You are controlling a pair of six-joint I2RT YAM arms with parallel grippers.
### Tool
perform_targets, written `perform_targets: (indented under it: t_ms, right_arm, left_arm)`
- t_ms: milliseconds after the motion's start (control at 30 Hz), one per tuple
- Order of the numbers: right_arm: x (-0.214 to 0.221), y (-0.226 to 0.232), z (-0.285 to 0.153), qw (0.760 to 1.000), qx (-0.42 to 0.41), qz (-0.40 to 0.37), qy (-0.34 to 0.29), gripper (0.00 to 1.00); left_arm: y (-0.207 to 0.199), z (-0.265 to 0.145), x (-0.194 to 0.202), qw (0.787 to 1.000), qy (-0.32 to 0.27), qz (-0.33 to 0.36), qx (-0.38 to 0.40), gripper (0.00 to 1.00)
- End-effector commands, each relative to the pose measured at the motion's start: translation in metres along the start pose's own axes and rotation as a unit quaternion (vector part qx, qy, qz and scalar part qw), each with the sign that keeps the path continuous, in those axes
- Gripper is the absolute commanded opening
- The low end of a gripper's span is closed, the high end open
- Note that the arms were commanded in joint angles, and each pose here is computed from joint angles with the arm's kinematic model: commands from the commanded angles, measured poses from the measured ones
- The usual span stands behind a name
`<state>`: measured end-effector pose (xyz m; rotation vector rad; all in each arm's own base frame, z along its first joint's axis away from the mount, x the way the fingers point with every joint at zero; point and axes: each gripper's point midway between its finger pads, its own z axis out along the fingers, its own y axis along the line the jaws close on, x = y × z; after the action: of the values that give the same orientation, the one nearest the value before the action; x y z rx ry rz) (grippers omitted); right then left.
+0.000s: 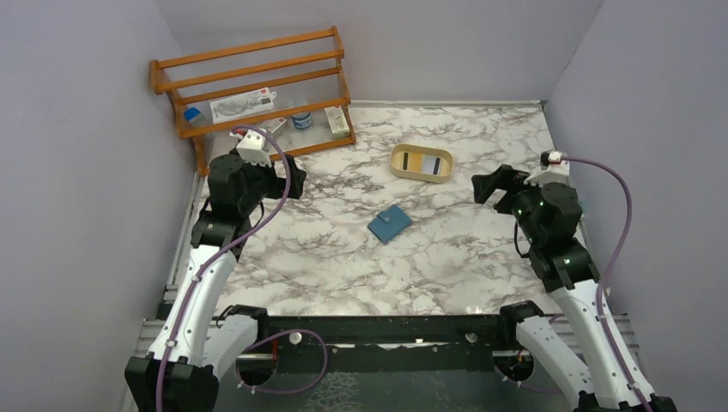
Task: Take the credit cards out of the card holder
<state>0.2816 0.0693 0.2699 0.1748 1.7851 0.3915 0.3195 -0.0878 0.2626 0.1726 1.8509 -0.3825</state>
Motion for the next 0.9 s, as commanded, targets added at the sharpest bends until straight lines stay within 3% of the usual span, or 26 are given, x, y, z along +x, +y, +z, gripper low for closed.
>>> perform_targets:
  t_ms: [0,67,200,267,367,467,633,867]
  right_arm:
    - [-0.003,-0.024,-0.004,0.997,0.068,0.026,-0.024,1.0]
    - [0.011,-0.02,-0.004,0.999,0.047,-0.001,0.006,1.0]
    - [0.045,0.038,0.009,0.985,-0.13,-0.036,0.103,1.0]
    - [0.06,0.042,0.021,0.979,-0.118,-0.045,0.159,1.0]
    - [0.062,0.064,0.027,0.977,-0.074,-0.156,0.122,1.0]
    - [0.102,0.085,0.036,0.951,-0.071,-0.213,0.21,1.0]
    - [0.179,0.118,0.05,0.918,-0.122,-0.243,0.288,0.98]
    - [0.221,0.13,0.074,0.898,-0.146,-0.262,0.321,0.86]
  left_arm:
    - [-0.006,-0.002,-0.009,1.0,-0.007,0.005,0.016,0.99]
    - [-0.003,-0.002,-0.01,1.0,-0.01,0.004,0.009,0.99]
    - [-0.004,-0.001,-0.001,1.0,-0.001,-0.008,0.012,0.99]
    - [-0.003,0.004,0.018,0.999,0.025,-0.032,0.012,0.99]
    - [-0.005,0.015,0.057,0.991,0.08,-0.102,0.031,0.99]
    - [-0.012,0.02,0.074,0.982,0.091,-0.161,0.048,0.99]
    - [-0.008,0.014,0.065,0.983,0.075,-0.163,0.027,0.99]
    - [-0.008,0.003,0.069,0.984,0.081,-0.155,0.021,0.99]
